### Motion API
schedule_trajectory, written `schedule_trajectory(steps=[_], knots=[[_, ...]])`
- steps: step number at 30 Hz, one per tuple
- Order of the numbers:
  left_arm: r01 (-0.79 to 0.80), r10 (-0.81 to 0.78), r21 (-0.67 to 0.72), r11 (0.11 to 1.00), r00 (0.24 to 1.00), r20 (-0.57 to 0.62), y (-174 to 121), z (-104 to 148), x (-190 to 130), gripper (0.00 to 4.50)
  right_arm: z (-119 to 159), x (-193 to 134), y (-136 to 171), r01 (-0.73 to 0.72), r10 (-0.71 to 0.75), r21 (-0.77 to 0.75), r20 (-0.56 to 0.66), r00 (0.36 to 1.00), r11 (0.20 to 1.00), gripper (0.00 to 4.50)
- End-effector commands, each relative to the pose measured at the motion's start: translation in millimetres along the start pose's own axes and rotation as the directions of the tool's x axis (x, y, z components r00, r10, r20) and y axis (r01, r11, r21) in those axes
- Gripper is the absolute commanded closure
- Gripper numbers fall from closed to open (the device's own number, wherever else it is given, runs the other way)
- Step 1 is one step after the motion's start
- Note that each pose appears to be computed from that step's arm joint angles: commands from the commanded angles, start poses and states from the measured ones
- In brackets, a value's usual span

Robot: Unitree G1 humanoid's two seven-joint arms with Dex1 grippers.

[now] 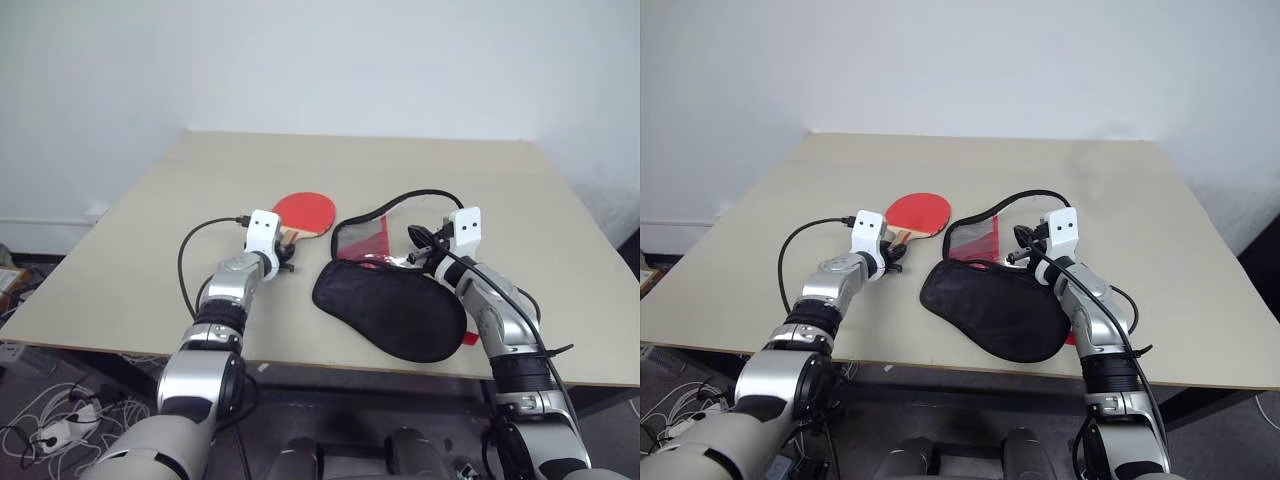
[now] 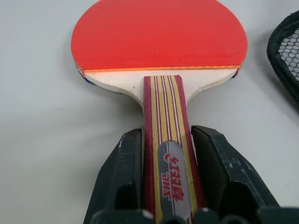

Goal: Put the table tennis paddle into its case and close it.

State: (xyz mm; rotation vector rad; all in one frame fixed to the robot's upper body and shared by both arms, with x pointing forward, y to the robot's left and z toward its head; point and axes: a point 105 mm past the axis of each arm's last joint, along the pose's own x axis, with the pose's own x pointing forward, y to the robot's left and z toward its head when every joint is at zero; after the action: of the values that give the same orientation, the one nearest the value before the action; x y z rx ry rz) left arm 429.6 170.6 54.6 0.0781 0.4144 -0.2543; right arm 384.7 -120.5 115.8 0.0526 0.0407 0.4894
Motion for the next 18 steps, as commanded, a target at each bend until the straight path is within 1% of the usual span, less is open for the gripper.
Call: schedule_trajectory(steps=[1, 5, 9, 14, 18], knots=[[-0.026, 0.026, -0.001, 1.000, 0.995, 0.101, 9, 32, -15, 3.21, 21, 1, 4, -0.016, 0.018, -0.029, 0.064, 0.998, 0.999, 4.50], [-0.032, 0.033, -0.018, 0.999, 0.994, 0.105, 10, 30, -29, 3.21, 20, 2, 6, -0.024, 0.026, -0.028, 0.062, 0.998, 0.999, 4.50], [-0.021, 0.023, -0.023, 1.000, 0.996, 0.087, 7, 21, -43, 3.21, 20, 1, 5, -0.025, 0.027, -0.029, 0.062, 0.998, 0.999, 4.50], [-0.024, 0.025, -0.029, 0.999, 1.000, 0.018, 1, -1, -60, 3.21, 18, 0, 6, -0.029, 0.031, -0.027, 0.055, 0.998, 0.999, 4.50], [-0.034, 0.033, -0.037, 0.999, 0.999, -0.035, -4, -18, -63, 3.21, 18, 2, 8, -0.037, 0.039, -0.024, 0.052, 0.998, 0.999, 4.50]])
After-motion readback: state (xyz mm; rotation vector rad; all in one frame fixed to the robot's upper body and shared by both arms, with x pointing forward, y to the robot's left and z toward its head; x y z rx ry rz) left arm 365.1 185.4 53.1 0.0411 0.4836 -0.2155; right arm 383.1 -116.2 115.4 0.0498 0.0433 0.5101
